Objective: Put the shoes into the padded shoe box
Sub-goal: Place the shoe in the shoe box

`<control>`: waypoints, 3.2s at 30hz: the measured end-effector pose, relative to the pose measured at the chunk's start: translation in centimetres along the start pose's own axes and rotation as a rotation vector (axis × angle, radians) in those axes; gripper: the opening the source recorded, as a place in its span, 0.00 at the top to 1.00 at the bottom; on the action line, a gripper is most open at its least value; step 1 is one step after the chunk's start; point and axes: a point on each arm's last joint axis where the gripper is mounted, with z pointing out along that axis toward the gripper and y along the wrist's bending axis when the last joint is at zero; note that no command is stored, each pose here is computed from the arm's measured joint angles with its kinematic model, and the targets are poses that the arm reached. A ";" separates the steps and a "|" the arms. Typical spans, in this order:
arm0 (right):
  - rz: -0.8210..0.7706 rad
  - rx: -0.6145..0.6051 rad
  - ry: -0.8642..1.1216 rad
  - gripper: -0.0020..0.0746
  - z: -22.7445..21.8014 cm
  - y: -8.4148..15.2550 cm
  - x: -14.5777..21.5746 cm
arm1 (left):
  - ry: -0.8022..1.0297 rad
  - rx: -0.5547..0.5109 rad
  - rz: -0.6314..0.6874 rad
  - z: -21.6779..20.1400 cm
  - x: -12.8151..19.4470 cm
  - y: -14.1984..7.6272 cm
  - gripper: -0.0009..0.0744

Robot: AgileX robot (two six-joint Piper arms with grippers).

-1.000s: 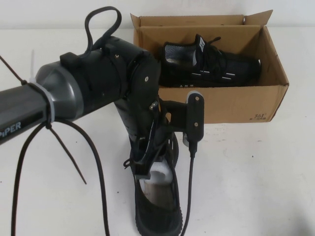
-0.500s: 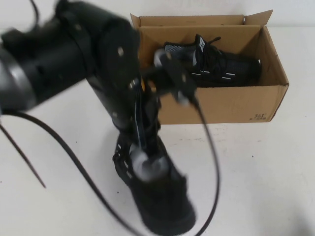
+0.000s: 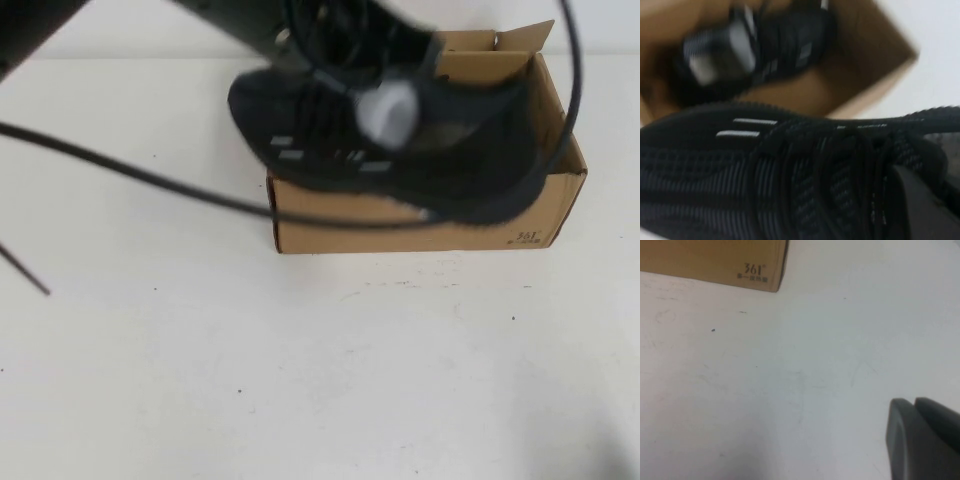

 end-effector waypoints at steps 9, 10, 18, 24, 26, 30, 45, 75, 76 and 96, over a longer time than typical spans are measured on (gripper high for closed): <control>0.000 0.000 0.000 0.98 0.0 0.0 0.0 | -0.188 0.043 -0.126 3.8 -2.1 -0.2 0.99; 0.000 0.000 0.000 0.98 0.0 0.0 0.0 | -0.202 0.045 -0.144 4.3 -2.3 0.0 0.99; 0.000 0.000 -0.002 0.98 0.0 0.0 0.0 | -0.239 0.053 -0.208 8.1 -2.4 0.4 0.99; 0.000 0.000 -0.004 0.98 0.0 0.0 0.0 | -0.251 0.057 -0.211 10.3 -2.3 0.5 0.99; 0.000 0.000 -0.004 0.98 0.0 0.0 0.0 | -0.260 0.061 -0.217 10.8 -2.3 0.5 0.99; 0.000 0.000 -0.004 0.98 0.0 0.0 0.0 | -0.268 0.066 -0.231 11.7 -2.3 0.5 0.99; 0.000 0.000 -0.004 0.98 0.0 0.0 0.0 | -0.227 0.052 -0.245 14.4 -1.4 0.7 0.99; 0.000 0.000 -0.004 0.98 0.0 0.0 0.0 | -0.264 0.016 -0.262 17.1 -1.0 1.6 0.99; 0.000 0.000 -0.004 0.98 0.0 0.0 0.0 | -0.271 0.019 -0.262 17.2 -1.0 1.6 0.99; 0.000 0.000 -0.004 0.98 0.0 0.0 0.0 | -0.337 0.007 -0.251 17.5 -1.5 2.4 0.99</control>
